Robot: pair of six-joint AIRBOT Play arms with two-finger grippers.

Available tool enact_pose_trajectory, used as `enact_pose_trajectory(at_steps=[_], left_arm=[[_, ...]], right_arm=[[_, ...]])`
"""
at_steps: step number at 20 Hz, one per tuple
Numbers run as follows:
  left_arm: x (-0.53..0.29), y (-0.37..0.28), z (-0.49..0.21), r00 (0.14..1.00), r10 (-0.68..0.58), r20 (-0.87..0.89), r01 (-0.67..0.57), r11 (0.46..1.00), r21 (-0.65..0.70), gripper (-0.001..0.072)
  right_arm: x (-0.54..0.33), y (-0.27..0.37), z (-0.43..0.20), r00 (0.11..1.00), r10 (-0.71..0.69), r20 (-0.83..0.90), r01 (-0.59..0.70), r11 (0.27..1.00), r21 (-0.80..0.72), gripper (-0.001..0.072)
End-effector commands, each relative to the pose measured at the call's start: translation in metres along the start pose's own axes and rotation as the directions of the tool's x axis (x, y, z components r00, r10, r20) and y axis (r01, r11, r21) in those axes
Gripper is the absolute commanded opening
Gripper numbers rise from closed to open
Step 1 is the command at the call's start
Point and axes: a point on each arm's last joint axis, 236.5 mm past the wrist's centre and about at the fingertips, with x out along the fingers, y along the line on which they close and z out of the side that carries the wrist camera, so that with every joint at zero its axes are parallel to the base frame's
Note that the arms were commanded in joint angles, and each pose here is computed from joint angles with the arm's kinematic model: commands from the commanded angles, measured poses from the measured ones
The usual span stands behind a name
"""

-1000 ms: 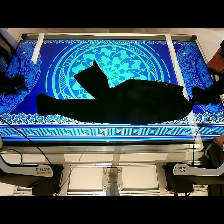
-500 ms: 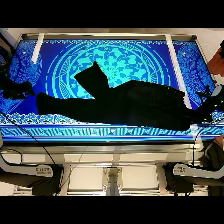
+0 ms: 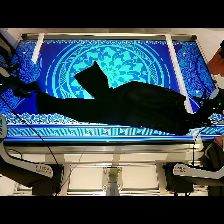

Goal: Fold the clothes and pants, and hang the long-sleeved shirts on hangers.

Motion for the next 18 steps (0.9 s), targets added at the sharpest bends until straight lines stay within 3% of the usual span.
enact_pose_trajectory(at_steps=[1, 3, 4, 5, 7, 10, 13, 15, 18], left_arm=[[0.016, -0.006, 0.019, 0.997, -0.010, 0.072, 0.008, 1.000, 0.023, 0.0631], [0.031, -0.031, 0.012, 0.995, -0.088, 0.040, 0.086, 0.995, 0.054, 0.0626], [0.040, -0.045, 0.007, 0.992, -0.127, 0.016, 0.126, 0.990, 0.061, 0.0585], [0.046, -0.057, 0.002, 0.988, -0.151, -0.009, 0.151, 0.986, 0.070, 0.0493], [0.054, -0.072, -0.010, 0.984, -0.166, -0.058, 0.171, 0.981, 0.091, 0.0029], [0.029, -0.071, 0.007, 0.986, -0.167, -0.005, 0.167, 0.981, 0.098, 0.0028], [-0.050, -0.049, 0.075, 0.955, -0.133, 0.264, 0.114, 0.990, 0.084, 0.0027], [-0.121, -0.033, 0.119, 0.875, -0.100, 0.475, 0.078, 0.995, 0.065, 0.0027], [-0.210, -0.017, 0.151, 0.726, -0.091, 0.681, 0.068, 0.996, 0.061, 0.0026]], right_arm=[[0.000, 0.004, 0.001, 1.000, 0.017, 0.004, -0.017, 1.000, 0.025, 0.0058], [0.000, 0.006, 0.001, 1.000, 0.025, 0.006, -0.026, 0.999, 0.026, 0.0059], [0.000, 0.008, 0.001, 0.999, 0.033, 0.007, -0.033, 0.999, 0.026, 0.0059], [0.000, 0.009, 0.002, 0.999, 0.036, 0.007, -0.036, 0.999, 0.026, 0.0059], [0.000, 0.009, 0.002, 0.999, 0.036, 0.007, -0.036, 0.999, 0.025, 0.0059], [-0.001, 0.016, 0.003, 0.998, 0.066, 0.012, -0.066, 0.998, 0.020, 0.0058], [-0.025, 0.042, 0.036, 0.972, 0.180, 0.151, -0.182, 0.983, -0.006, 0.0058], [-0.070, 0.062, 0.077, 0.905, 0.264, 0.334, -0.268, 0.963, -0.035, 0.0058], [-0.172, 0.088, 0.131, 0.702, 0.369, 0.609, -0.370, 0.920, -0.131, 0.0058]])
